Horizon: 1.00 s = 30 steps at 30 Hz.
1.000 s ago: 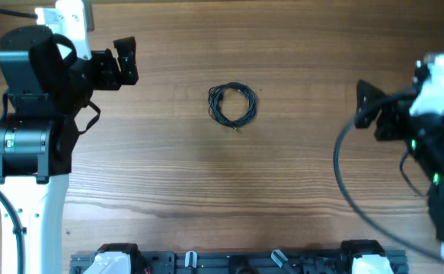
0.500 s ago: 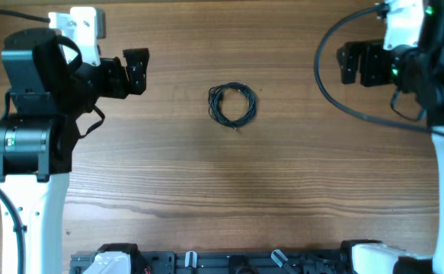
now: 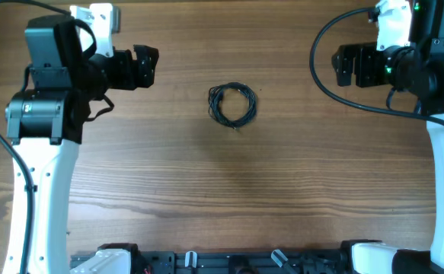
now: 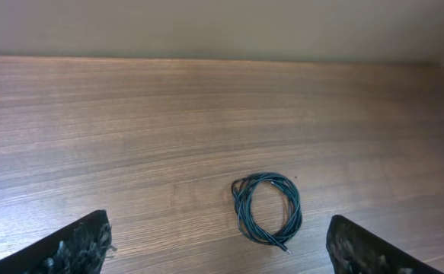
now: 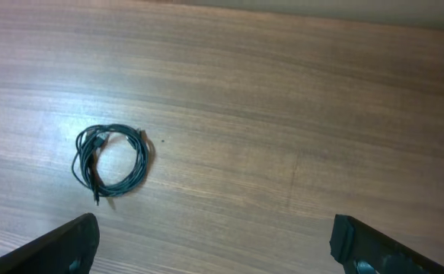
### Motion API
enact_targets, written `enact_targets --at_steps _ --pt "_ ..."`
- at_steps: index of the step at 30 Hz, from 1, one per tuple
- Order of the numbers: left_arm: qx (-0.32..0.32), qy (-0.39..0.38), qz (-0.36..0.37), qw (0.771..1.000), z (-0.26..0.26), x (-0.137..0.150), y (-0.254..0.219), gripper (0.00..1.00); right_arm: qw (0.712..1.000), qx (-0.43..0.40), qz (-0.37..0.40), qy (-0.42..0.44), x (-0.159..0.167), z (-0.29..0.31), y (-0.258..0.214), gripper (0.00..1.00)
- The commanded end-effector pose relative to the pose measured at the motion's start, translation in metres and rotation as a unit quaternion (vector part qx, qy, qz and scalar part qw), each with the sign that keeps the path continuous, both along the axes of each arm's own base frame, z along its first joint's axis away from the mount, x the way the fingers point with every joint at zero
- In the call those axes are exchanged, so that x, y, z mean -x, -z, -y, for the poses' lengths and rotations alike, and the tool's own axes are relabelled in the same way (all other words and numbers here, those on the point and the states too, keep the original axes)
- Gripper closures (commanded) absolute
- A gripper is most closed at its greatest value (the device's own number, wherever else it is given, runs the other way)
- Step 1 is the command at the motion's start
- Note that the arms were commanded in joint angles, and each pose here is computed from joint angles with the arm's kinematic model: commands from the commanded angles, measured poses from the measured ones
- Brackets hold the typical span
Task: Untangle cables
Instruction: 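Raise both arms and move grippers forward beside the black cable coil, then lower the left gripper onto the left edge of the cable coil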
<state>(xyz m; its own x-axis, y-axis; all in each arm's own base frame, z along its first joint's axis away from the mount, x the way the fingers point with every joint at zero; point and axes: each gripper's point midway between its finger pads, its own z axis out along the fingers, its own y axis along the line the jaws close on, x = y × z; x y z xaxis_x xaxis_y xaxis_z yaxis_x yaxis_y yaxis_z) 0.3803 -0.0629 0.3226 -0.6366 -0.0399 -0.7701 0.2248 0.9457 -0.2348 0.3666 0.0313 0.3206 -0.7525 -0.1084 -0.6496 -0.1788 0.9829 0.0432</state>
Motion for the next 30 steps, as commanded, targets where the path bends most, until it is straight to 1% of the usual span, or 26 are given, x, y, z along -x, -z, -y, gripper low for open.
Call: enact_targets --at_steps 1,3,4,7,10,13,18,19,21,22,23,24,25,26,27,28,29,30 --pt "0.001 0.024 0.003 1.0 0.013 -0.001 -0.002 0.18 1.0 -0.002 0.013 -0.005 -0.003 0.0 -0.008 0.0" --pt "0.0 0.028 0.001 1.0 0.017 -0.003 0.0 0.28 1.0 -0.001 0.013 -0.006 -0.003 0.0 -0.008 0.0" --pt "0.0 0.03 -0.001 1.0 0.018 -0.004 0.001 0.28 1.0 0.0 0.014 -0.007 -0.003 0.0 -0.009 0.0" --pt "-0.003 0.032 -0.01 0.999 0.021 -0.005 0.007 0.18 1.0 -0.002 0.013 -0.006 -0.003 0.0 -0.008 0.0" --pt "-0.016 0.028 -0.021 0.999 0.022 -0.007 0.016 0.11 1.0 -0.006 0.015 -0.009 -0.004 -0.002 -0.009 0.0" --pt "-0.027 0.028 -0.031 0.999 0.026 -0.01 0.025 0.08 1.0 -0.008 0.02 -0.01 -0.005 -0.003 -0.011 0.0" --pt "-0.034 0.034 -0.05 0.998 0.033 -0.016 0.04 0.05 0.998 -0.04 0.024 -0.039 -0.005 -0.017 -0.015 0.0" --pt "-0.034 0.034 -0.052 0.997 0.034 -0.017 0.042 0.04 0.998 -0.04 0.026 -0.039 -0.005 -0.018 -0.015 0.07" --pt "-0.034 0.034 -0.055 0.997 0.034 -0.018 0.044 0.02 0.998 -0.04 0.028 -0.039 -0.006 -0.017 -0.016 0.32" --pt "-0.034 0.034 -0.055 0.997 0.034 -0.018 0.044 0.02 0.998 -0.039 0.028 -0.038 -0.006 -0.017 -0.016 0.59" --pt "-0.034 0.034 -0.054 0.997 0.034 -0.018 0.044 0.02 0.998 -0.037 0.027 -0.036 -0.006 -0.016 -0.015 0.83" --pt "-0.034 0.034 -0.053 0.997 0.034 -0.019 0.044 0.02 0.998 -0.035 0.027 -0.034 -0.006 -0.015 -0.015 0.96" --pt "-0.034 0.034 -0.053 0.997 0.034 -0.019 0.044 0.01 0.998 -0.035 0.028 -0.034 -0.006 -0.015 -0.015 0.96" --pt "-0.034 0.034 -0.053 0.997 0.034 -0.019 0.044 0.01 0.998 -0.035 0.029 -0.034 -0.007 -0.015 -0.016 0.87" --pt "-0.034 0.034 -0.052 0.998 0.034 -0.019 0.043 0.04 0.998 -0.035 0.029 -0.034 -0.007 -0.015 -0.016 0.43" --pt "-0.034 0.034 -0.049 0.998 0.034 -0.02 0.042 0.14 0.998 -0.034 0.029 -0.034 -0.007 -0.015 -0.016 0.03" --pt "-0.034 0.033 -0.046 0.998 0.034 -0.021 0.041 0.22 0.998 -0.034 0.029 -0.034 -0.007 -0.015 -0.016 0.0" --pt "-0.033 0.033 -0.042 0.998 0.034 -0.022 0.04 0.37 0.998 -0.034 0.029 -0.034 -0.007 -0.015 -0.016 0.0"
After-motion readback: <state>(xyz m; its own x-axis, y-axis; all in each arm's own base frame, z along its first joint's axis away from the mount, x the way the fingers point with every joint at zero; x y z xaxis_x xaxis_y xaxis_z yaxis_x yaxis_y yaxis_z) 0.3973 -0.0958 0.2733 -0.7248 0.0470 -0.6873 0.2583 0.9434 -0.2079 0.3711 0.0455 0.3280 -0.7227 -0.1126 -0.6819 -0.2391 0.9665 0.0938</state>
